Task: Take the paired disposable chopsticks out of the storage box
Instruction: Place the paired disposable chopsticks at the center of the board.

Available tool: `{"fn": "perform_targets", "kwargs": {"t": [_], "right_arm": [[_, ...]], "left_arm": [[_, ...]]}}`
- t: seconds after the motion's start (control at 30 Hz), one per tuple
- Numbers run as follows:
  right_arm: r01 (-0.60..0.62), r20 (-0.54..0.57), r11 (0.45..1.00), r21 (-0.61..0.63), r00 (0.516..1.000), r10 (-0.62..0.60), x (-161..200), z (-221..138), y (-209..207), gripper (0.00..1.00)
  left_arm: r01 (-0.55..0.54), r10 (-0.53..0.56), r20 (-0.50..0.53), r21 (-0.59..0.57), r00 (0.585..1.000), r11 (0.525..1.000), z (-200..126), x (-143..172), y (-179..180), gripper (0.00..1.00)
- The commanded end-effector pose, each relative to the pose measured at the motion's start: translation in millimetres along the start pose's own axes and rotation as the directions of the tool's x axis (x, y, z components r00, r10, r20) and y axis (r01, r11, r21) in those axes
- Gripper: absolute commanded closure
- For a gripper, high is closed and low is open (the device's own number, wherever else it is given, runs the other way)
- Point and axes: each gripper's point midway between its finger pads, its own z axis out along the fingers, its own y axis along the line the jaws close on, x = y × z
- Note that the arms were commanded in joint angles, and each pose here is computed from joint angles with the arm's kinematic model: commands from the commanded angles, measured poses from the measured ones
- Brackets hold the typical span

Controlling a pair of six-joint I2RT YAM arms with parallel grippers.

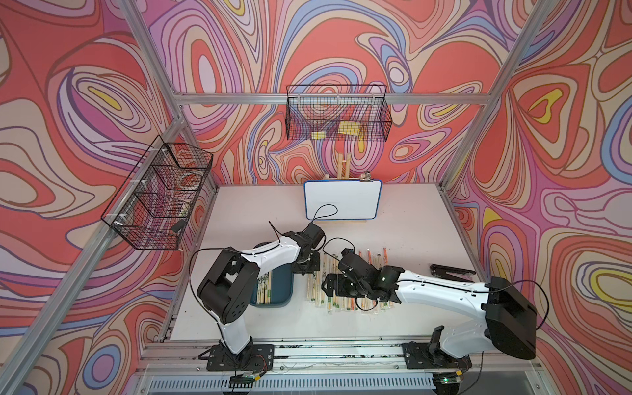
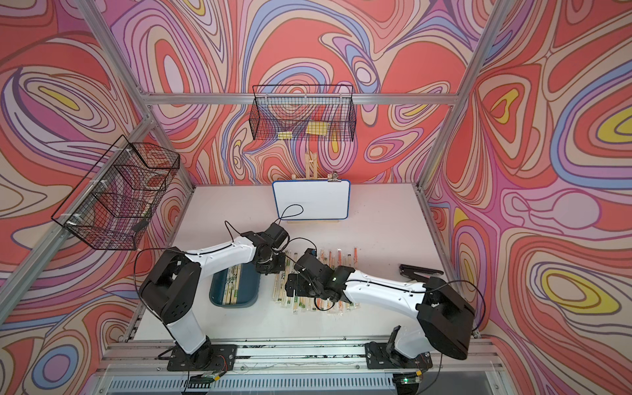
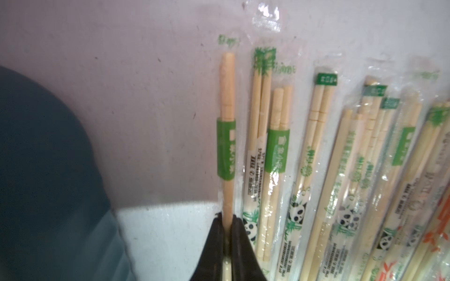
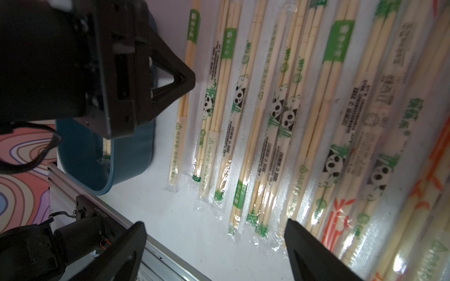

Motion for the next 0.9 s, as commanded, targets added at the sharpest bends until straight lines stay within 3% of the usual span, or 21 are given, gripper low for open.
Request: {"fn": "perform_targets", "kwargs": {"t": [0.0, 0.37, 0.67, 0.87], "right_arm": [[-0.003, 0.009, 1.0, 0.013, 1.0, 0.003, -1.4, 0.8, -2.9, 0.06], [-0.007, 0.011, 1.0, 0.009, 1.0, 0.007, -2.0, 1.4, -2.3, 0.06], [-0.005, 0.005, 1.0, 0.01, 1.0, 0.005, -1.7, 1.7, -1.7, 0.06], [0.004, -0.002, 1.0, 0.018, 1.0, -0.004, -2.6, 4.1, 0.1, 0.06]], "left_arm": [[-0.022, 0.022, -0.018, -0.003, 1.0, 1.0, 7.9, 3.7, -0.5, 0.93], [-0.028, 0.028, 0.006, 0.004, 1.0, 1.0, -5.9, -1.7, -2.9, 0.68], [-0.037, 0.037, 0.116, -0.004, 0.993, 0.999, -55.9, -21.7, -2.9, 0.53], [0.002, 0.006, 0.178, -0.045, 0.984, 0.999, -88.7, -32.8, 18.8, 0.47]]}}
